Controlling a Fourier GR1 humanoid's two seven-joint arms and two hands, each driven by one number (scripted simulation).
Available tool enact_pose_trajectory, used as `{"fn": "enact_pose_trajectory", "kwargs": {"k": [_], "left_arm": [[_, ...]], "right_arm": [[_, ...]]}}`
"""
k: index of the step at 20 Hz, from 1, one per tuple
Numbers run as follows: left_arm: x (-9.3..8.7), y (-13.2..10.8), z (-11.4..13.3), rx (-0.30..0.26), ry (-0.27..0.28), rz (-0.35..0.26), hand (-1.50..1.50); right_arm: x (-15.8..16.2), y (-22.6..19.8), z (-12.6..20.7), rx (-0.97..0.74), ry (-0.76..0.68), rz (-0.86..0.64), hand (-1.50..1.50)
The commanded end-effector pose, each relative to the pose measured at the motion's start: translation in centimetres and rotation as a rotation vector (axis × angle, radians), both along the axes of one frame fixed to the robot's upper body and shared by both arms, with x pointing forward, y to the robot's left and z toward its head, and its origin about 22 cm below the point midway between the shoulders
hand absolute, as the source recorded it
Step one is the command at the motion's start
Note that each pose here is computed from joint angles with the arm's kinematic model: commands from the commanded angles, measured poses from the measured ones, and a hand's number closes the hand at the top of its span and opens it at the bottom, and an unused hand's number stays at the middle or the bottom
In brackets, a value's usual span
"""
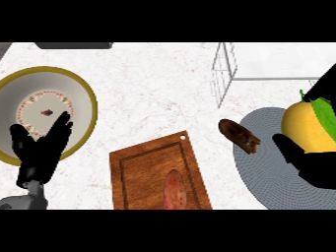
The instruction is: Pick the lemon from the placemat and place it in the tiered shelf
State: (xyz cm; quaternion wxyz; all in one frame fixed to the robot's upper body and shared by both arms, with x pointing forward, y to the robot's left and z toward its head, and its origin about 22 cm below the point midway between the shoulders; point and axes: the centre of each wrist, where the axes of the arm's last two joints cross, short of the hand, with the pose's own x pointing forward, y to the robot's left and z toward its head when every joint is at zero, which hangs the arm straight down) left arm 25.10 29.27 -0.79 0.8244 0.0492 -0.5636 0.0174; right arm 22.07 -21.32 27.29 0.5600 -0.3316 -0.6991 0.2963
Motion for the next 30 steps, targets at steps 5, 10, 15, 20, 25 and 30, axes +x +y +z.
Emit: {"fn": "enact_pose_trajectory", "kwargs": {"k": [5, 10, 15, 20, 25, 30], "left_arm": [[-0.7, 0.8, -1.4, 0.003, 0.072, -0.006, 0.0], [-0.8, -1.5, -2.5, -0.002, 0.084, -0.019, 0.0], [-1.2, 0.3, -1.3, -0.026, 0.069, -0.001, 0.0], [-0.1, 0.6, -1.3, -0.011, 0.089, -0.004, 0.0], [-1.1, 0.1, -3.1, 0.003, 0.07, -0.019, 0.0], [0.3, -1.0, -2.1, -0.008, 0.074, -0.024, 0.0]], "right_arm": [[3.3, -3.5, 9.0, 0.07, -0.035, -0.126, 1.5], [5.2, -4.1, 11.0, 0.09, -0.06, -0.181, 1.5], [8.3, -7.0, 13.0, 0.076, -0.051, -0.202, 1.5], [11.1, -8.7, 13.3, 0.066, -0.007, -0.143, 1.5], [13.9, -9.3, 11.8, -0.013, 0.022, -0.135, 1.5], [16.8, -9.6, 9.7, -0.05, 0.008, -0.144, 1.5]]}}
